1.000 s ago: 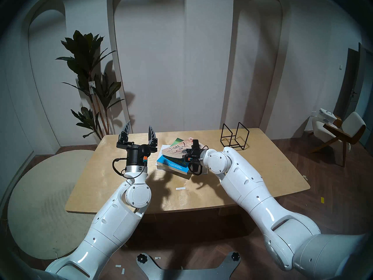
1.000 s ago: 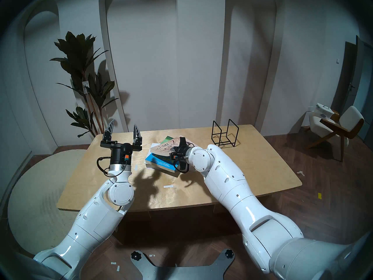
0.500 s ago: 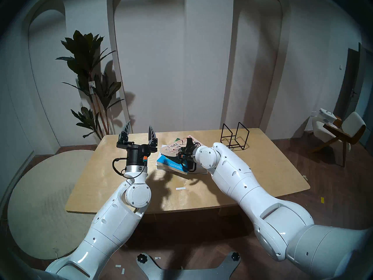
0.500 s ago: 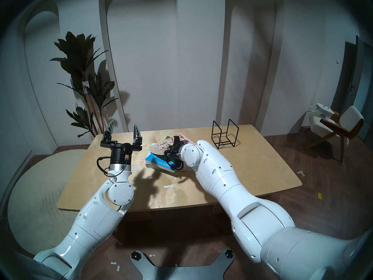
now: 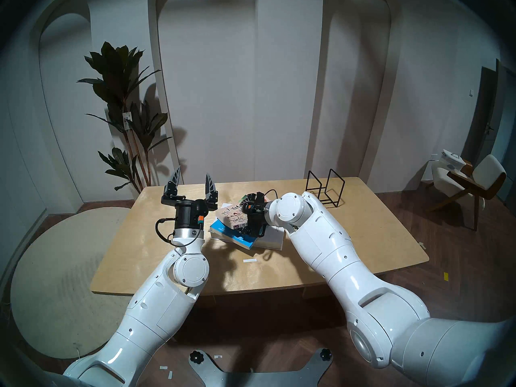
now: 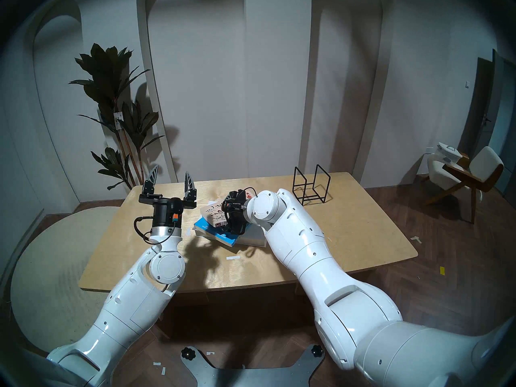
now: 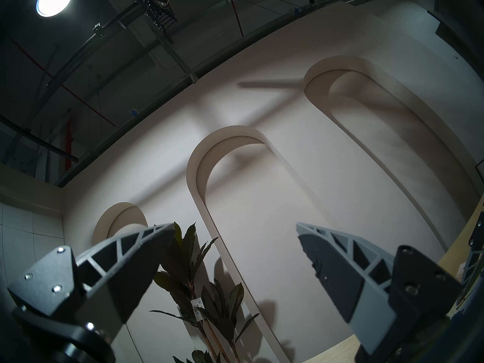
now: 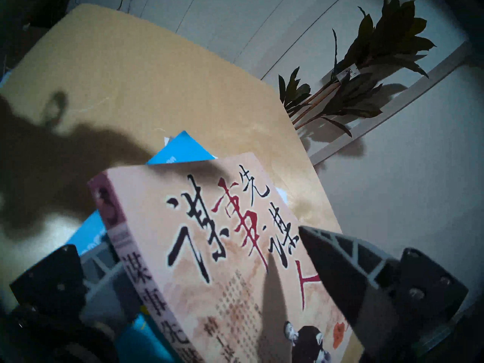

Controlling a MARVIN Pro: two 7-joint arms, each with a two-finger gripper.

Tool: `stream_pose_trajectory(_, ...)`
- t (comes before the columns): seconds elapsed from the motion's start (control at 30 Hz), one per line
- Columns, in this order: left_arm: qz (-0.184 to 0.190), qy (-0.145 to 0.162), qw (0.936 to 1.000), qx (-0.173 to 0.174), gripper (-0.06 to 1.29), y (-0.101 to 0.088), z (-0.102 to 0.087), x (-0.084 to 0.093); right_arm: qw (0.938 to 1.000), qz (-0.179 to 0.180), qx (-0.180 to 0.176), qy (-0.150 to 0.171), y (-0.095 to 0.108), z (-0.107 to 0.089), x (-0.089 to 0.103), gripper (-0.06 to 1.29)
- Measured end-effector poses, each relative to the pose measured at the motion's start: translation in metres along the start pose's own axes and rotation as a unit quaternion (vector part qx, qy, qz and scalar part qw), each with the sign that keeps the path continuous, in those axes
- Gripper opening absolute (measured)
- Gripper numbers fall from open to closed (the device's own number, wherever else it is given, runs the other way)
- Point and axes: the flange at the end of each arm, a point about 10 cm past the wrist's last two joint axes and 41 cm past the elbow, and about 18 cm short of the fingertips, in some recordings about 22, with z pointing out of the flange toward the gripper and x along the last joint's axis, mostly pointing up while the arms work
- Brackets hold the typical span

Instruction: Stack the books into one stack

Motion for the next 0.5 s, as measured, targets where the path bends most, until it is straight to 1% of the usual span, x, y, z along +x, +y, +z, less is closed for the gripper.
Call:
stream_pose_trajectory(0.17,0.000,0.000,1.0000,0.000,1.22,0.000,0.000,0.000,0.9985,0.053,-0.004,-0.013,0.017,-0.024,-0.007,1.20)
stream_pose_trajectory(0.3,0.000,0.000,1.0000,0.000,1.22,0.000,0.000,0.000,0.9954,0.092,0.012,-0.024,0.017,-0.037,-0.012,1.20)
stream_pose_trajectory(0.33,0.000,0.000,1.0000,0.000,1.22,0.000,0.000,0.000,0.9936,0.107,0.020,-0.029,0.016,-0.038,-0.015,1.20)
stream_pose_trajectory(0.37,0.000,0.000,1.0000,-0.001,1.22,0.000,0.000,0.000,0.9930,0.112,0.022,-0.031,0.015,-0.038,-0.016,1.20)
stream_pose_trajectory(0.4,0.000,0.000,1.0000,-0.001,1.22,0.000,0.000,0.000,0.9910,0.125,0.029,-0.039,0.014,-0.038,-0.018,1.20)
stream_pose_trajectory(0.5,0.000,0.000,1.0000,-0.001,1.22,0.000,0.001,0.000,0.9847,0.156,0.044,-0.064,0.008,-0.032,-0.027,1.20)
